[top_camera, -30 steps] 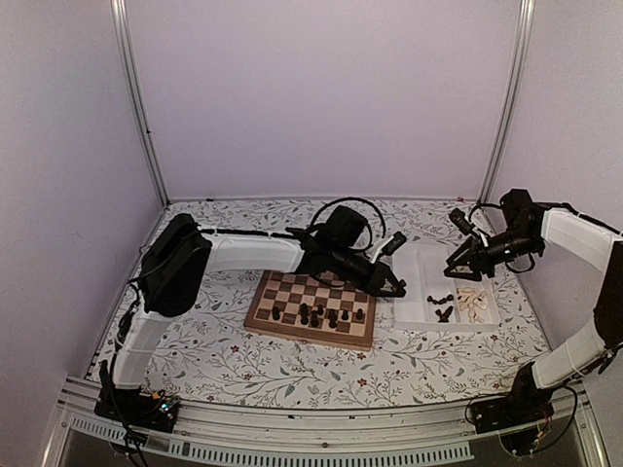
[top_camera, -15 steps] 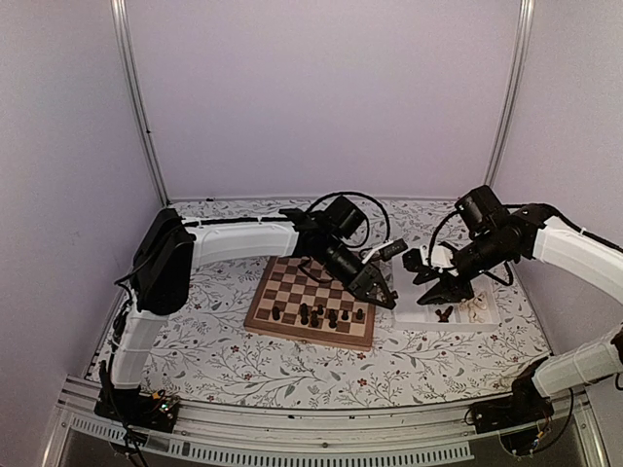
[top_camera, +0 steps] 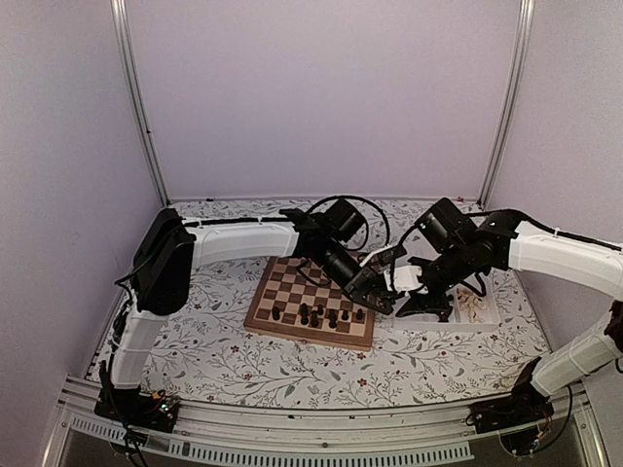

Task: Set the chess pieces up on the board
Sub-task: Place the chess piece on the chessboard.

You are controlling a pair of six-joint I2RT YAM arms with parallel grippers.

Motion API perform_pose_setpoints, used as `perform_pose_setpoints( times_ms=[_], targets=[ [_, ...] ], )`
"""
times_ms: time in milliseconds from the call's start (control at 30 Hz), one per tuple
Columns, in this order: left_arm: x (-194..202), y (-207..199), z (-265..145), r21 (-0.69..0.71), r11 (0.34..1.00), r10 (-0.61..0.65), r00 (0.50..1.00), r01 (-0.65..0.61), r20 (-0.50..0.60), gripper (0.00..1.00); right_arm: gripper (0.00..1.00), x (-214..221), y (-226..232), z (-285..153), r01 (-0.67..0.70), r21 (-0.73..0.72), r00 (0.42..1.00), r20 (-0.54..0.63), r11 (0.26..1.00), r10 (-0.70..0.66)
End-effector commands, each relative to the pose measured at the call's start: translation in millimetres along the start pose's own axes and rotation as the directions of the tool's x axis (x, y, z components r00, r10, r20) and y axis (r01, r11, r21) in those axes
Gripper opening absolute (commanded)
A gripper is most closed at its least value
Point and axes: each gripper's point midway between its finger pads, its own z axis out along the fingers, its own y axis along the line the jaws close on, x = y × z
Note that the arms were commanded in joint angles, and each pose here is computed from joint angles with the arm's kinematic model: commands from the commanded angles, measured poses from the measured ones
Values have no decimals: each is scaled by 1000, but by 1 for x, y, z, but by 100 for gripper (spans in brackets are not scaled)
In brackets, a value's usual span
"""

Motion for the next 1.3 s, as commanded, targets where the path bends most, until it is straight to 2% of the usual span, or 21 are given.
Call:
perform_pose_setpoints(
  times_ms=[0,233,333,467,533,600,700,800,867,933,1000,1100,1267],
  targets=[
    [-4,-20,-2,51,998,38,999,-38,-5,0,37,-16,-12,4,15,54,1000,-6,998,-15],
    [3,-19,2,67,998,25,999,-22,-36,0,32,-26,-13,9,42,60,999,-23,997,-40],
    [3,-18,1,65,998,26,999,-23,-39,1,20,-28,-15,10,41,65,999,-23,997,-40],
    [3,-14,-3,33,999,26,999,-25,-35,14,8,-31,-19,8,27,85,1000,-15,996,-26],
    [2,-8,-10,-34,999,35,999,-36,-22,26,5,-32,-20,6,11,96,1000,-2,995,-11],
    [0,-5,-21,-109,992,63,998,-62,9,32,5,-33,-20,2,-13,89,999,30,996,11],
    [-10,-17,-46,-179,976,153,979,-128,134,36,4,-36,-27,-12,-86,74,990,121,994,76],
    [-15,-43,-75,-267,935,311,901,-233,301,40,5,-38,-33,-31,-162,36,957,248,986,148],
    [-21,-63,-97,-335,893,430,787,-300,441,46,5,-40,-33,-41,-190,13,932,315,982,177],
    [-26,-76,-116,-409,857,505,671,-314,543,51,4,-41,-32,-47,-217,-19,907,366,976,209],
    [-34,-81,-124,-443,841,534,601,-309,594,52,4,-46,-30,-51,-236,-65,881,406,970,242],
    [-47,-85,-116,-452,839,541,561,-305,627,54,5,-51,-29,-53,-250,-117,856,436,961,276],
    [-63,-80,-99,-429,857,513,555,-285,655,55,5,-56,-29,-57,-260,-139,842,451,956,295]
  ],
)
